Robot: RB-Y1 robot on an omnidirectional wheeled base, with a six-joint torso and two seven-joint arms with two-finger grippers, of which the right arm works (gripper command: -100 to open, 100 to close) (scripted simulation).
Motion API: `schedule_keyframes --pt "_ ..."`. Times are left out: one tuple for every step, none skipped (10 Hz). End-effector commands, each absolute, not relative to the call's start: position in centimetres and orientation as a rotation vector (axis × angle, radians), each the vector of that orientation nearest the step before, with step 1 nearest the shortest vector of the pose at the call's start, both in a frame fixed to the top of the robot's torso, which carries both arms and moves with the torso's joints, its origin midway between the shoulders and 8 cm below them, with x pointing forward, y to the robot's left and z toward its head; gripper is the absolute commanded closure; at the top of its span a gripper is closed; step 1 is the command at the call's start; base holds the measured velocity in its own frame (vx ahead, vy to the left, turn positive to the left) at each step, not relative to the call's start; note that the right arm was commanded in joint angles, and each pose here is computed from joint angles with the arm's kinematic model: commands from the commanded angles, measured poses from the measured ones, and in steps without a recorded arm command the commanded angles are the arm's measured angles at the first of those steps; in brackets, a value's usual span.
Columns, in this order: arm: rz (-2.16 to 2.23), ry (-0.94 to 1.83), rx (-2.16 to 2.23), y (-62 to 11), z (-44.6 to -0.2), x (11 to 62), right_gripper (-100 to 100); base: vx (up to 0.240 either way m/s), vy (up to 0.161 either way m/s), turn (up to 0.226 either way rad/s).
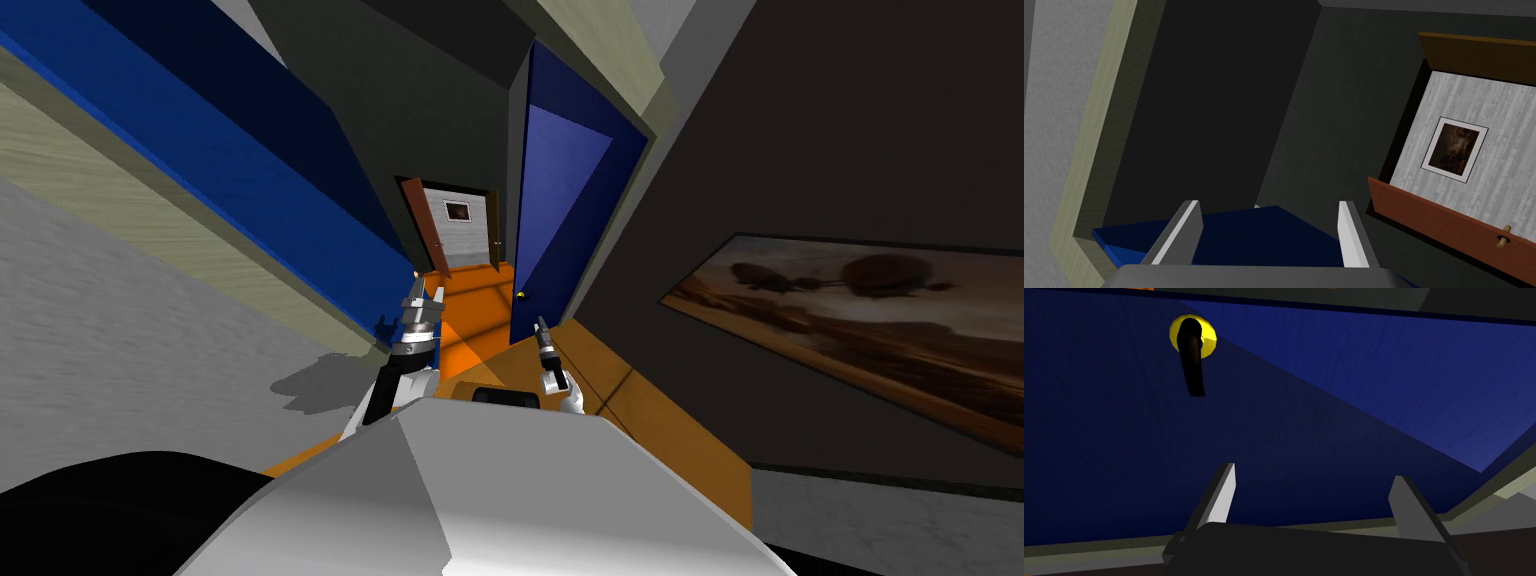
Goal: Push the door open
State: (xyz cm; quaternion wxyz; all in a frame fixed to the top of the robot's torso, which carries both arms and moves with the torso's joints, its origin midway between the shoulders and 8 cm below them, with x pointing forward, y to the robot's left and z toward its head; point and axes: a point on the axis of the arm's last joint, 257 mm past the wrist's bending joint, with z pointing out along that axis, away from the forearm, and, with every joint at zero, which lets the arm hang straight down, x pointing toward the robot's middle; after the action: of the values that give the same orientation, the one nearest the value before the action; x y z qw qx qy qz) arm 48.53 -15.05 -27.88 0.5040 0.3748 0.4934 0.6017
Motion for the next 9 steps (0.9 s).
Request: schedule_keyframes --pt "1.452 1.212 0.912 -14.6 -28.9 48.7 -100 0.07 -0.094 0.078" --pt "1.451 1.224 0.916 -14.3 -29.4 48.7 -100 0.07 -0.098 0.06" --pt "1.451 1.237 0.921 -14.0 -30.0 48.7 -100 0.078 -0.091 0.066" --pt "1.451 1.249 0.925 -13.7 -30.5 48.7 -100 0.067 -0.106 0.065" --pt "1.45 1.262 0.929 -13.4 -31.1 48.7 -100 0.078 -0.107 0.072" --pt "1.45 1.273 0.933 -13.0 -31.6 48.7 -100 0.085 -0.107 0.069" --pt "1.45 1.285 0.937 -12.7 -32.0 48.6 -100 0.083 -0.097 0.061" --pt "1.45 1.296 0.941 -12.4 -32.5 48.6 -100 0.068 -0.087 0.058" --pt "1.45 1.307 0.945 -12.1 -33.0 48.6 -100 0.058 -0.088 0.051"
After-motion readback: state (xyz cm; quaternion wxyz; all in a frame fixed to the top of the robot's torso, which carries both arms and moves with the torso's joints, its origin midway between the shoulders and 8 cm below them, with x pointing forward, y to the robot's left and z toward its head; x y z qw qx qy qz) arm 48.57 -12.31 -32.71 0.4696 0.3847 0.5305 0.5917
